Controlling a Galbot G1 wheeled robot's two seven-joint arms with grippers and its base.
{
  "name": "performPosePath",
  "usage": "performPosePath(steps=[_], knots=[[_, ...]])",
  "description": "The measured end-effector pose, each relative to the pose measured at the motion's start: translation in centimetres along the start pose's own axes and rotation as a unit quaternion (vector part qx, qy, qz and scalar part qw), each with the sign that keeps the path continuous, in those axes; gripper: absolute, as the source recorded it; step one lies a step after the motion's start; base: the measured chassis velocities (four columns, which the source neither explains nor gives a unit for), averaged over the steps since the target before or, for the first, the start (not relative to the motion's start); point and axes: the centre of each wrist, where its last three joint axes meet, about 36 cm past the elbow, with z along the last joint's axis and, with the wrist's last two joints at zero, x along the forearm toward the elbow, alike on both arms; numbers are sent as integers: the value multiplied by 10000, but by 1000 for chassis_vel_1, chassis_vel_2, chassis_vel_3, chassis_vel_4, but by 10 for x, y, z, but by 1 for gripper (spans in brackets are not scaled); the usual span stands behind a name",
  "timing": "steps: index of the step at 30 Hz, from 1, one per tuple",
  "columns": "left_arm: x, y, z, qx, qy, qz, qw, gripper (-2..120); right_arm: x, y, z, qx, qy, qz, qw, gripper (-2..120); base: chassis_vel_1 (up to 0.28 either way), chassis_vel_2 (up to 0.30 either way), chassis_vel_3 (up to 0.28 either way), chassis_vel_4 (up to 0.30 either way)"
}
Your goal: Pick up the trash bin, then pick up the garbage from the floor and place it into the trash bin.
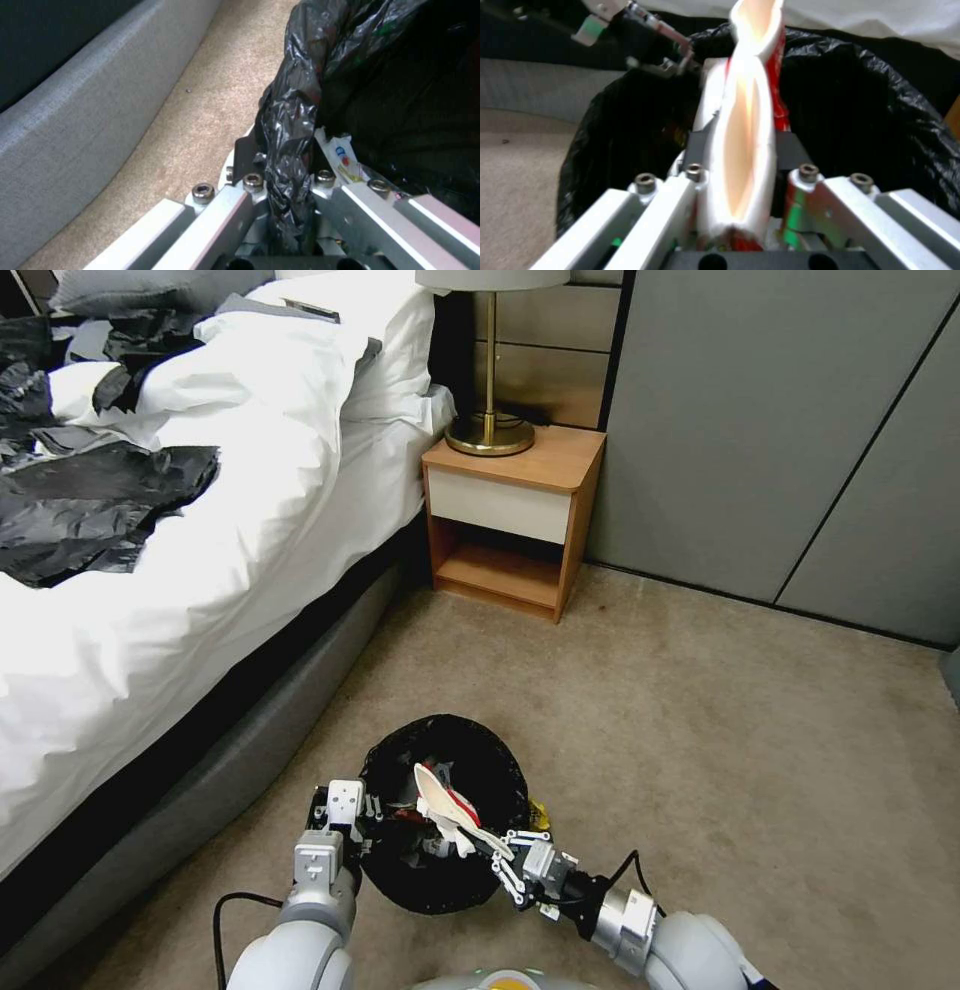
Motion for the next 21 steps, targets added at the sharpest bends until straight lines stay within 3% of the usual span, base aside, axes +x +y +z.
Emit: performPosePath(steps=[3,11,13,21], knots=[[2,-1,2,-22,18,6,10000,0,-4,-3,0,9,2,-1,10000,32,0,0,0,0],[3,-2,2,-26,16,16,10000,0,-9,-8,-3,39,6,3,10000,55,0,0,0,0],[3,-2,3,-26,18,19,10000,0,-11,-10,-7,57,-11,10,10000,69,0,0,0,0],[2,-3,3,-33,18,24,10000,0,-7,-15,-13,105,-27,28,9999,92,0,0,0,0]])
